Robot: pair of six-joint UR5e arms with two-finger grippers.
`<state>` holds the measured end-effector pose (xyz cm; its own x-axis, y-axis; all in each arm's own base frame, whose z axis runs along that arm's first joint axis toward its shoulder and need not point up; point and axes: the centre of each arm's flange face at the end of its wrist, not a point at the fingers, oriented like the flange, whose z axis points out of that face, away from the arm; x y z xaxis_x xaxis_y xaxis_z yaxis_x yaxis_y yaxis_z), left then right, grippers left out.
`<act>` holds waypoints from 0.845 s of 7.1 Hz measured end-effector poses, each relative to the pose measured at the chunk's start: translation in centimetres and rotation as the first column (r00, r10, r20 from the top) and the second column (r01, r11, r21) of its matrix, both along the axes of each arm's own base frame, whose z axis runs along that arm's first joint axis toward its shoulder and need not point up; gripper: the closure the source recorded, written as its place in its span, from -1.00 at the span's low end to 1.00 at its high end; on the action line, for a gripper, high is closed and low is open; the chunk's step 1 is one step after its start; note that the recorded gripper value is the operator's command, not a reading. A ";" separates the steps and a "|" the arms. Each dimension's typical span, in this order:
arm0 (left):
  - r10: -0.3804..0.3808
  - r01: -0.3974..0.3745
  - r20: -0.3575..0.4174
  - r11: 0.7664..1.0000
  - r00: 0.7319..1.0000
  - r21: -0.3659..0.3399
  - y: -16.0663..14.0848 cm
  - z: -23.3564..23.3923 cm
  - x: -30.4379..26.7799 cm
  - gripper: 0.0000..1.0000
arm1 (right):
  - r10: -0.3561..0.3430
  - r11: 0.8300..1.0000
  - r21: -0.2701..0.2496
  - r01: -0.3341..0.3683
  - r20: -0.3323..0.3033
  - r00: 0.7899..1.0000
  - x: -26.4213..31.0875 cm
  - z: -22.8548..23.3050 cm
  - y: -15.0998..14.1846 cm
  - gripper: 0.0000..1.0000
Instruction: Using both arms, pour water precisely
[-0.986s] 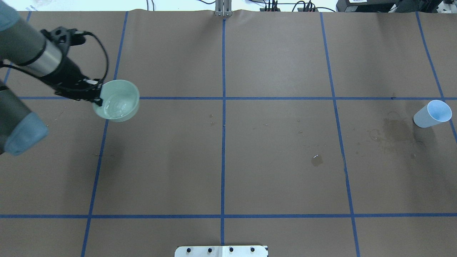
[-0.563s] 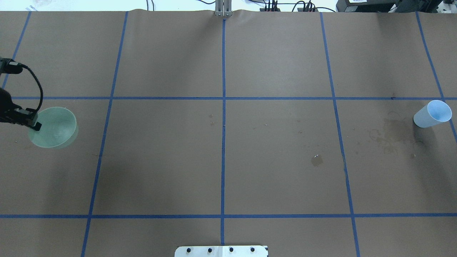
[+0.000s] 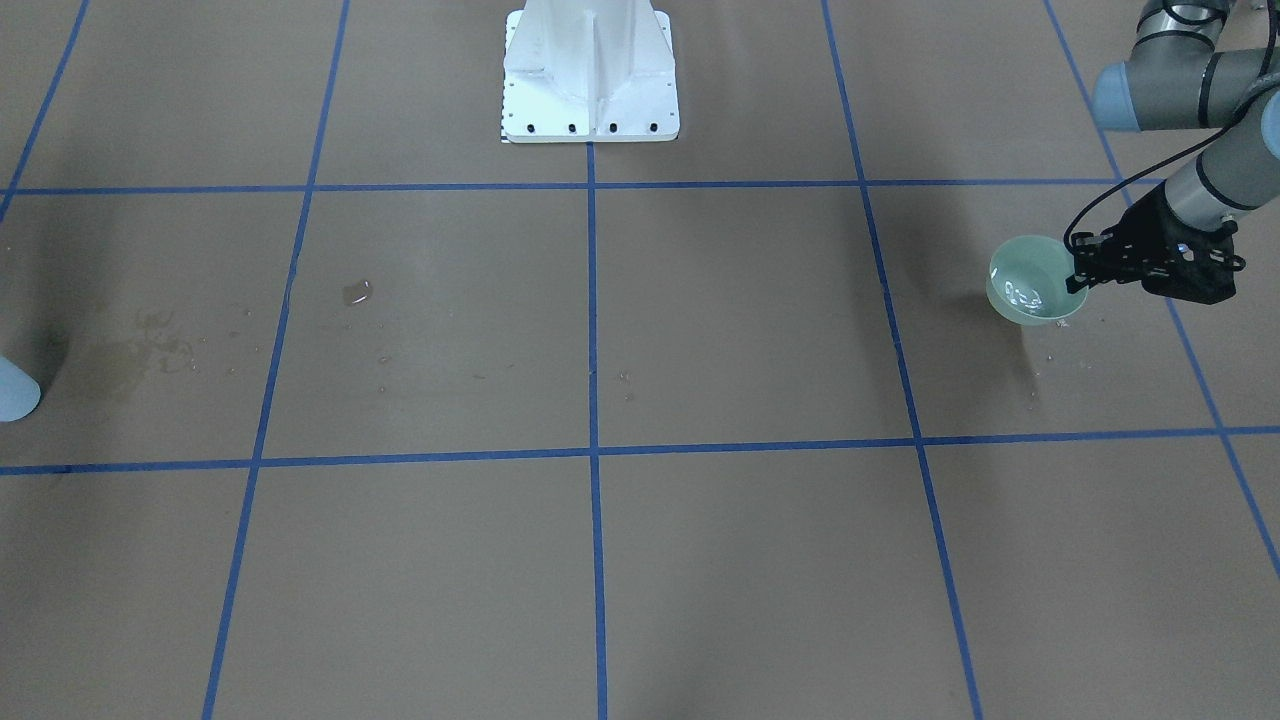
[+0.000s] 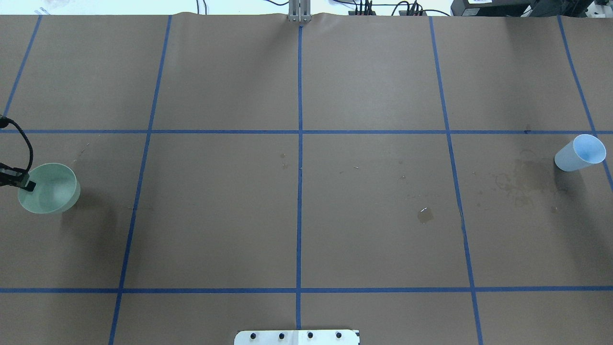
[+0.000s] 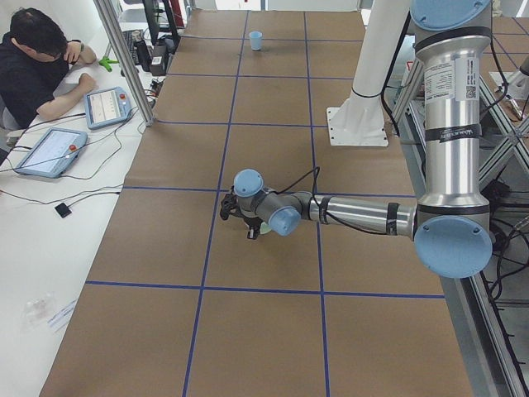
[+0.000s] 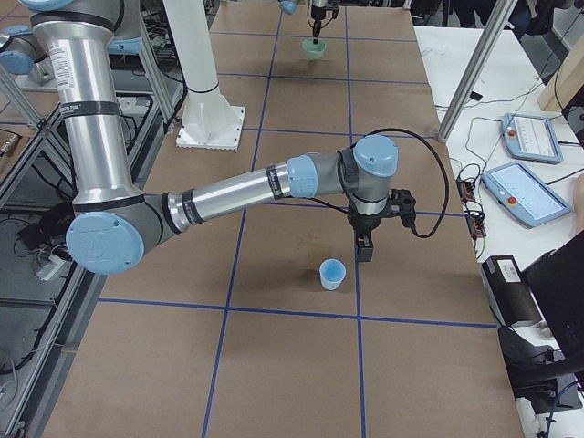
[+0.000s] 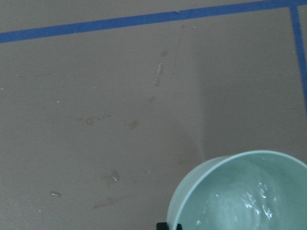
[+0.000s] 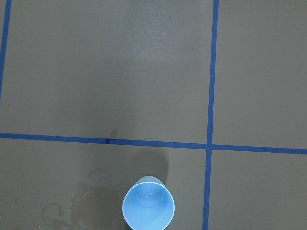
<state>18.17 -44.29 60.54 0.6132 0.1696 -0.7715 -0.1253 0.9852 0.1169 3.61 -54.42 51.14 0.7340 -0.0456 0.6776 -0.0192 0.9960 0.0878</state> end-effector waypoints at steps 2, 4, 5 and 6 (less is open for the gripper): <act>0.002 -0.002 0.001 1.000 1.000 0.002 0.0 1.5 0.0 -1.00 | 0.001 1.000 0.002 -0.001 0.000 1.000 0.1 -0.1 0.0 -0.98; -0.013 0.013 -0.015 0.999 1.000 0.038 -0.1 1.5 -0.9 -1.00 | 0.001 1.000 0.002 -0.001 0.001 1.000 0.1 0.0 0.0 -0.98; -0.046 0.047 -0.026 0.997 0.999 0.054 -0.9 0.9 -2.4 -1.00 | 0.001 1.000 -0.001 -0.001 0.001 1.000 0.1 0.2 0.2 -0.98; -0.082 0.084 -0.036 0.994 0.996 0.071 -1.9 -0.1 -3.9 -1.00 | 0.001 1.000 -0.008 -0.001 -0.001 1.000 0.2 0.7 0.5 -0.98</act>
<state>14.29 -46.21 60.46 0.6022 0.1749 -0.7790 -0.0384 0.9809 0.1905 3.85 -53.94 51.84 0.7345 -0.0393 0.6775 -0.0200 0.9966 0.0794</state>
